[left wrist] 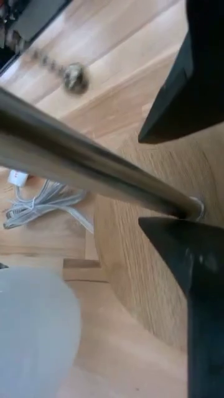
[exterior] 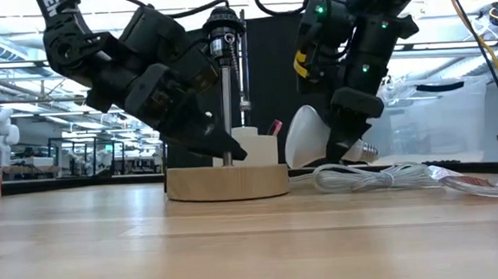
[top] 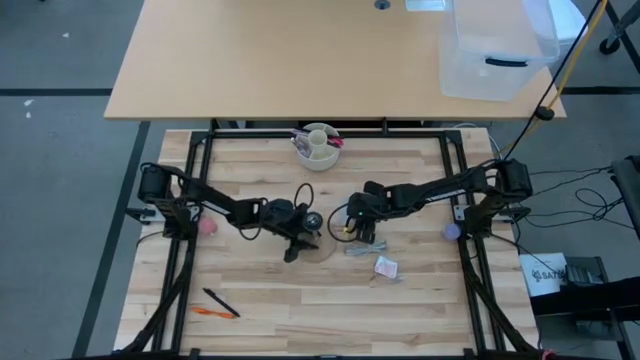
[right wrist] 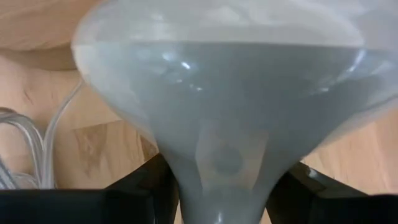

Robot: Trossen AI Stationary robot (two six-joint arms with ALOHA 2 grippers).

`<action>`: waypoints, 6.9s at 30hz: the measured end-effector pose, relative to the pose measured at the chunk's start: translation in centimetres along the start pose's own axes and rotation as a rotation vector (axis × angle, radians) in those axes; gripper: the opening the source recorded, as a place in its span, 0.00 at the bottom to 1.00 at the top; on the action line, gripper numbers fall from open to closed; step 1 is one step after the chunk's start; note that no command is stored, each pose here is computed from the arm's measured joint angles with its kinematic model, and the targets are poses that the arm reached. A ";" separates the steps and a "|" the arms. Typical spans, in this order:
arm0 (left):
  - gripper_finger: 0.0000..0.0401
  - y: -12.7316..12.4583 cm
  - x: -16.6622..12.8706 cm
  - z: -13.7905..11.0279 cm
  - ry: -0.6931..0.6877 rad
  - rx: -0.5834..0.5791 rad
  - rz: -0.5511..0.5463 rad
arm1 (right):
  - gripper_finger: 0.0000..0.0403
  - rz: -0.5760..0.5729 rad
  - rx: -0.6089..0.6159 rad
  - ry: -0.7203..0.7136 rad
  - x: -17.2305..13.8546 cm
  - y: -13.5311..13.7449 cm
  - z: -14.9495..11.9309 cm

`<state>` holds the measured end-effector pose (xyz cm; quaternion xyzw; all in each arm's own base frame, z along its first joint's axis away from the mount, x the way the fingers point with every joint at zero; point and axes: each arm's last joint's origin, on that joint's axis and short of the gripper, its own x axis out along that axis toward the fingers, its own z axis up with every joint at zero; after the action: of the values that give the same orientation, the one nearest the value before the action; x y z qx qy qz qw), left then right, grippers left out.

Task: Screw lightbulb
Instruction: Remove the lightbulb from the wooden lamp, then return to Home Position

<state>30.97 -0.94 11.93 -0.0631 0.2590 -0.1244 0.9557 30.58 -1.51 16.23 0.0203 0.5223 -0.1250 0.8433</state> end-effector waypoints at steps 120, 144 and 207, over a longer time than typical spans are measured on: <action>0.00 -4.1 -19.4 -3.6 -0.395 0.079 0.327 | 0.02 -0.006 -0.135 -0.764 -17.0 -3.6 -7.2; 0.00 -4.7 -21.3 -4.5 -0.434 0.120 0.281 | 0.00 0.189 -0.122 -1.139 -10.0 -3.5 -18.2; 0.00 -4.1 -19.6 -7.0 -0.436 0.047 0.246 | 0.00 0.301 -0.141 -1.151 -9.9 -3.2 -18.2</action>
<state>10.21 -0.01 16.10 -0.0342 0.0496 0.0032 0.9982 9.69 0.25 17.10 -0.0330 -0.0201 0.0402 0.9984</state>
